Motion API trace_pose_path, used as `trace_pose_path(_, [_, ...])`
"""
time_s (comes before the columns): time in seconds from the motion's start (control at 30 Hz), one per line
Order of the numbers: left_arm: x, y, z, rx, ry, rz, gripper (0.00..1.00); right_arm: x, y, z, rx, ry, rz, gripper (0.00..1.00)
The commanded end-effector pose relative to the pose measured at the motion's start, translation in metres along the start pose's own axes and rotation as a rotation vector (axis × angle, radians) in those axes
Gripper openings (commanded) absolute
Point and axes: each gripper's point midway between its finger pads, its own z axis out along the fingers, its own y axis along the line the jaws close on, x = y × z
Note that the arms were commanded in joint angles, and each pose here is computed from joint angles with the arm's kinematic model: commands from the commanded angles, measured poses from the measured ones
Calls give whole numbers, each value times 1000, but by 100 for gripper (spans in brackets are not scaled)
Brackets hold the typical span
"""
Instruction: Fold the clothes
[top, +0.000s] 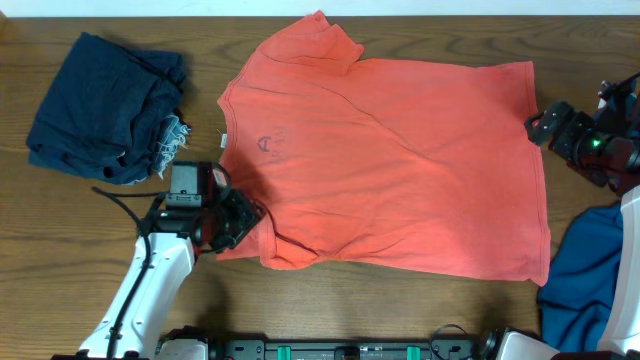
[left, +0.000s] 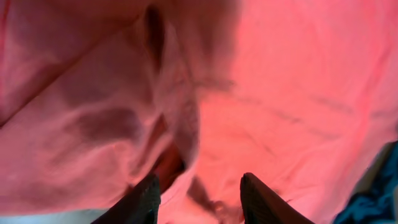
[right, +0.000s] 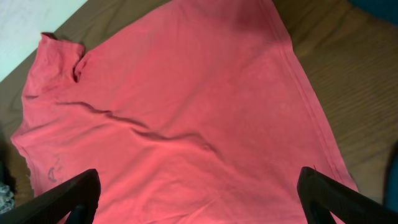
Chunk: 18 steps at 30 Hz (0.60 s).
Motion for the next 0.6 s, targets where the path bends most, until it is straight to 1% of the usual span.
trace_pose_path(0.0, [7,20,-3,-105,16,74,43,0,-4,-1,10,2,-2,99])
trace_pose_path(0.1, [24,46,-7,-218,83,81,43,2,-5,-1,12,9,0,99])
trace_pose_path(0.17, [33,54,-8,-245,120,103,43,2,-5,-1,12,9,0,99])
trace_pose_path(0.33, [31,58,2,-227,108,181,43,2,-4,-1,11,8,1,99])
trace_pose_path(0.43, [29,56,5,-214,97,199,43,2,-5,-1,12,9,1,99])
trace_pose_path(0.57, [39,50,10,-216,130,279,42,2,-5,-1,12,9,1,99])
